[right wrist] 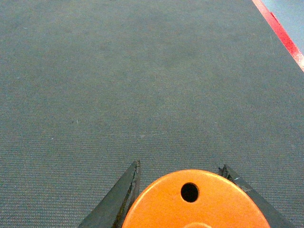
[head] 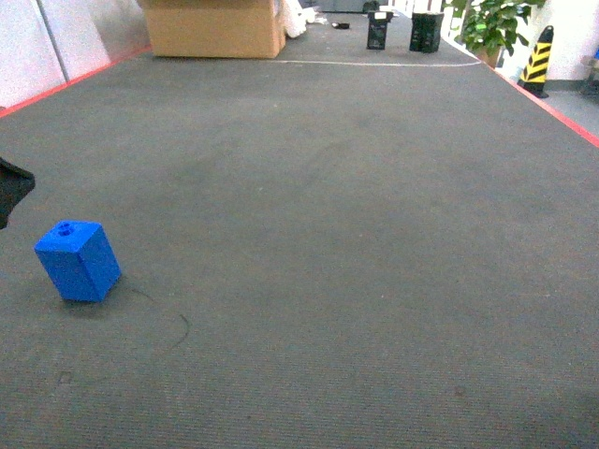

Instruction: Sort blue parts and orange caps into right shelf containers

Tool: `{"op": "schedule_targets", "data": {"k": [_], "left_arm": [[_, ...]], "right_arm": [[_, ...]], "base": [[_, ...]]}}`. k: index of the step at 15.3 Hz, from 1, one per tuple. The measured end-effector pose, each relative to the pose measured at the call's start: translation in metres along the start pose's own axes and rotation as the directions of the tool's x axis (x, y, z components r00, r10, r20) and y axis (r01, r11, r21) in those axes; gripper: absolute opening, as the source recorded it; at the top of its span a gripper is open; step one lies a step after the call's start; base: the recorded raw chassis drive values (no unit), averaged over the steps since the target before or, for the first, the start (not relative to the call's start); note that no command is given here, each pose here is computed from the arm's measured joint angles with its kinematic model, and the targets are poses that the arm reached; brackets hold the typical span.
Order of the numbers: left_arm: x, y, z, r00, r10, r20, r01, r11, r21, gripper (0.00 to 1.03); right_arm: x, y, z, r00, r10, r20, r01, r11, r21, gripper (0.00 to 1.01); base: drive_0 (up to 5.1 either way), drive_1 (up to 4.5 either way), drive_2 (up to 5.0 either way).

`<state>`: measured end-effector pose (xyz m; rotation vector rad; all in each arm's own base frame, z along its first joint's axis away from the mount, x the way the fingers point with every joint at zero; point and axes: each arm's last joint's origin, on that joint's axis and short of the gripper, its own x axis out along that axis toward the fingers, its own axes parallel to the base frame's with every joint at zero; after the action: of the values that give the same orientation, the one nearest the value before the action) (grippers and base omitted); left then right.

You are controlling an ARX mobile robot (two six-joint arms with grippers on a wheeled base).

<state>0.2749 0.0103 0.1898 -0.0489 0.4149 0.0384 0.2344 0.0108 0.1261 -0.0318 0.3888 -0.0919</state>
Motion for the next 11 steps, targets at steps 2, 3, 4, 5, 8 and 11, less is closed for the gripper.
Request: {"op": "schedule_targets", "data": {"k": [2, 3, 4, 5, 8, 11], "left_arm": [[0.017, 0.004, 0.003, 0.999, 0.005, -0.033, -0.005, 0.9999, -0.016, 0.98], [0.022, 0.005, 0.003, 0.999, 0.016, -0.035, -0.017, 0.9997, -0.017, 0.98], [0.026, 0.006, 0.004, 0.999, 0.024, -0.041, -0.025, 0.9995, -0.017, 0.98], [0.033, 0.007, 0.004, 0.998, 0.031, -0.059, -0.032, 0.9993, -0.018, 0.98], [0.050, 0.010, 0.001, 0.994, 0.045, -0.097, -0.049, 0.9981, -0.036, 0.98], [0.075, 0.006, -0.002, 0.990, 0.022, -0.142, -0.030, 0.9984, -0.049, 0.98]], "right_arm": [[0.000, 0.000, 0.000, 1.000, 0.000, 0.000, 0.000, 1.0000, -0.001, 0.43], [0.000, 0.000, 0.000, 1.000, 0.000, 0.000, 0.000, 1.0000, -0.001, 0.43], [0.000, 0.000, 0.000, 1.000, 0.000, 0.000, 0.000, 1.0000, -0.001, 0.43], [0.000, 0.000, 0.000, 1.000, 0.000, 0.000, 0.000, 1.0000, -0.001, 0.43], [0.000, 0.000, 0.000, 1.000, 0.000, 0.000, 0.000, 1.0000, -0.001, 0.43], [0.000, 0.000, 0.000, 1.000, 0.000, 0.000, 0.000, 1.0000, -0.001, 0.43]], "base": [[0.0, 0.00, 0.0], [0.0, 0.00, 0.0], [0.0, 0.00, 0.0], [0.0, 0.00, 0.0], [0.0, 0.00, 0.0], [0.0, 0.00, 0.0]]}}
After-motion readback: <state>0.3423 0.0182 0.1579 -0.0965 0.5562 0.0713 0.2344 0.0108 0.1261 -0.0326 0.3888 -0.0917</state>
